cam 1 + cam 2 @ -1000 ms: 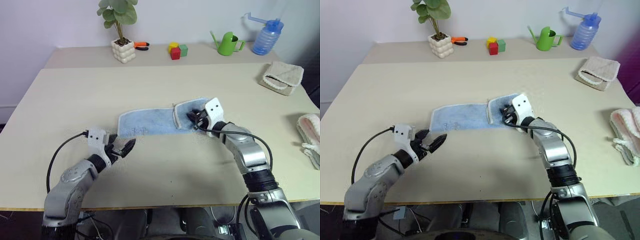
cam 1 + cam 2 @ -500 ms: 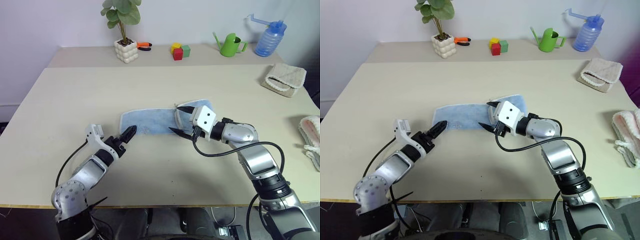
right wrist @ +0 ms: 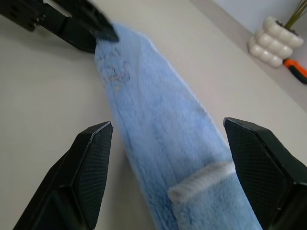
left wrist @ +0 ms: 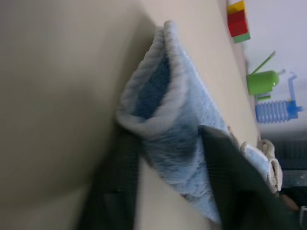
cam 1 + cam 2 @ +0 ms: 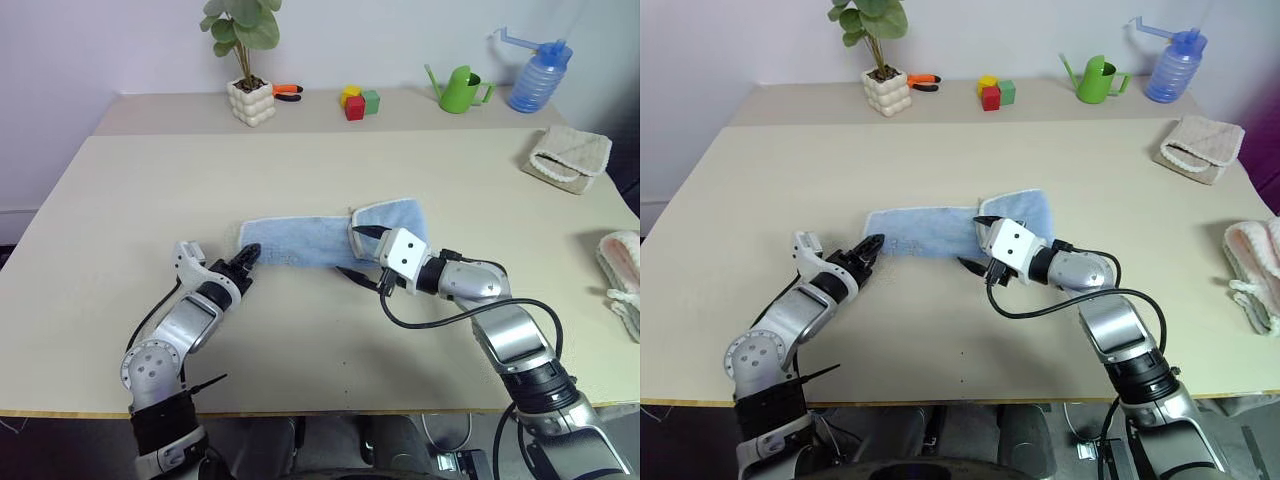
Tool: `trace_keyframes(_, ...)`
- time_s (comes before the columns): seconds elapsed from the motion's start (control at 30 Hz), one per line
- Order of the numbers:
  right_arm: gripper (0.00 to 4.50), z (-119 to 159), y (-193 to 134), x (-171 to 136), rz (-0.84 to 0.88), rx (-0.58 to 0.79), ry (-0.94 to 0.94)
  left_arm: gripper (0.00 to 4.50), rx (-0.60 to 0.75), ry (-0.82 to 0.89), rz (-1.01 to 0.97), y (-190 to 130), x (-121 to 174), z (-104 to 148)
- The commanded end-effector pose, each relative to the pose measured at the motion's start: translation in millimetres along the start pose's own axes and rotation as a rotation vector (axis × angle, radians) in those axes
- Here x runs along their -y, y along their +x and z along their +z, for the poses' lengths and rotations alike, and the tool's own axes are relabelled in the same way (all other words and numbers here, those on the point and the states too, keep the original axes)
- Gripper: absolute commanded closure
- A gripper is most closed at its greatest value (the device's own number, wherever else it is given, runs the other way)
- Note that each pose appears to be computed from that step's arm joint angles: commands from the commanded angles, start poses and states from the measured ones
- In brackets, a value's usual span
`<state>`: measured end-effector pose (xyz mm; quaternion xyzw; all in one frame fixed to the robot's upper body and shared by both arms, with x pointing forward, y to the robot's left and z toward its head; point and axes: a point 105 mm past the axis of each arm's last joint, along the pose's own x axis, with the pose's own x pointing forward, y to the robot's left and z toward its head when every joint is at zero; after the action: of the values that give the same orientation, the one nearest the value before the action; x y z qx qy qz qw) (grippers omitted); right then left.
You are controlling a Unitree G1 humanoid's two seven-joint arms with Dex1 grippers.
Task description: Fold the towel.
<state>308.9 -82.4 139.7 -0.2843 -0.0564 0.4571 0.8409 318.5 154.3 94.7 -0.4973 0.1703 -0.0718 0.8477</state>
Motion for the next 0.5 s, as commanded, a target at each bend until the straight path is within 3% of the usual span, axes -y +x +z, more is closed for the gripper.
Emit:
trace_keyframes(0.03, 0.72, 15.7, -1.2, -2.4, -0.011, 0.046, -0.023, 4.44, 0.017, 0.038, -0.055, -3.7, 10.4, 4.8)
trace_keyframes(0.17, 0.72, 16.8, -2.4, -3.1, -0.013, 0.044, -0.019, 4.44, 0.022, 0.124, -0.090, -11.3, 13.7, 9.0)
trace_keyframes(0.3, 0.72, 13.9, -5.6, 2.6, -0.025, 0.031, -0.013, 4.44, 0.250, 0.093, -0.109, -39.5, 2.4, 67.6)
trace_keyframes(0.5, 0.72, 11.5, -5.9, 8.4, -0.043, 0.030, 0.008, 4.44, 0.353, 0.292, -0.120, -51.3, 17.8, 111.0)
